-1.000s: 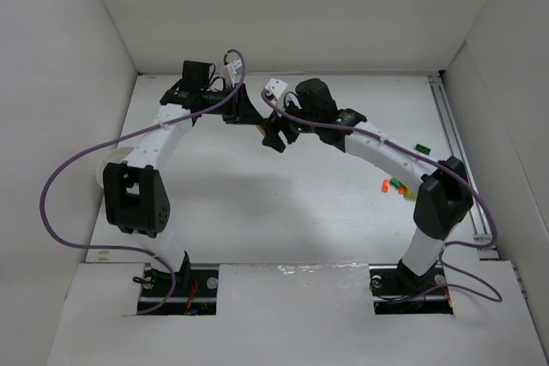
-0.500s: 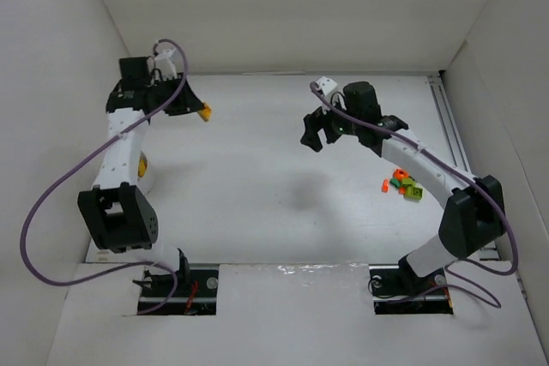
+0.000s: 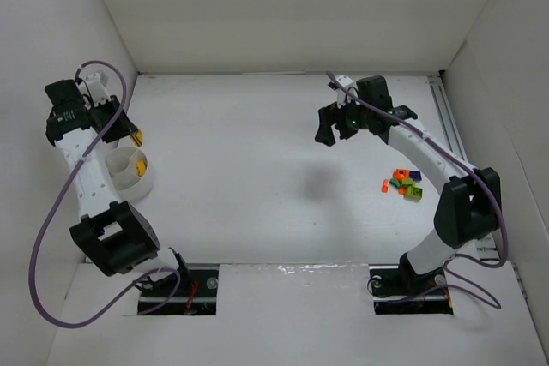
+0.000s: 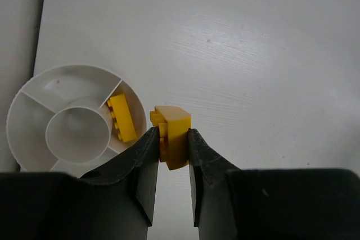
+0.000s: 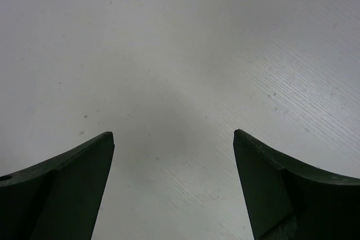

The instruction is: Sort the legos into containers by color

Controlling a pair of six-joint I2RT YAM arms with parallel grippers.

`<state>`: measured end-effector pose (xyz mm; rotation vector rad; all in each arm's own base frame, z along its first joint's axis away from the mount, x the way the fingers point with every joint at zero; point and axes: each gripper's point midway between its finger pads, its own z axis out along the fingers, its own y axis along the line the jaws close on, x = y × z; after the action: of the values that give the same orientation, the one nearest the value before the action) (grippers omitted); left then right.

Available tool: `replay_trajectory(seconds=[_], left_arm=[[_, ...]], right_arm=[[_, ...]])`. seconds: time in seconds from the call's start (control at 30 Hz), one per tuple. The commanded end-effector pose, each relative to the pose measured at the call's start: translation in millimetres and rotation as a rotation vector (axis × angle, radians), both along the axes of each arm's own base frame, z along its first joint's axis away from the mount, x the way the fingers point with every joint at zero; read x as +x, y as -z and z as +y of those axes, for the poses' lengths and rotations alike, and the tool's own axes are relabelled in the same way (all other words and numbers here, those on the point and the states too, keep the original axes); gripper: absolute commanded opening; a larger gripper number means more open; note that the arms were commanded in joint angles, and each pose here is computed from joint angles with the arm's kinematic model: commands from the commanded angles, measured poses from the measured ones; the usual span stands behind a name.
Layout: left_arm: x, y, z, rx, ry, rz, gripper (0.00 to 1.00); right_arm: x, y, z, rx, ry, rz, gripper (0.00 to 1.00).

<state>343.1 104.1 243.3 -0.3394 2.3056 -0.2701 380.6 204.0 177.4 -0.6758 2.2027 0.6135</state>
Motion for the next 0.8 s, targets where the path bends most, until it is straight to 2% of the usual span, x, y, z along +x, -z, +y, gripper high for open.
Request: replay_trajectory(seconds=[0.0, 0.33, 0.6, 0.77], left_arm=[[-17, 15, 6, 0.041, -0.016, 0.077, 0.0], [-24, 53, 24, 0.069, -0.08, 0.225, 0.0], [-22, 63, 29, 0.069, -0.098, 0.254, 0.0], [-20, 74, 32, 0.061, -0.11, 0.273, 0.08]], right_arm=[[10, -18, -2, 0.03, 0.012, -0.017, 0.91], [18, -12, -11, 0.028, 0.033, 0.012, 0.9], [19, -8, -11, 0.021, 0.028, 0.015, 0.9], [21, -7, -11, 0.021, 0.028, 0.015, 0.89]])
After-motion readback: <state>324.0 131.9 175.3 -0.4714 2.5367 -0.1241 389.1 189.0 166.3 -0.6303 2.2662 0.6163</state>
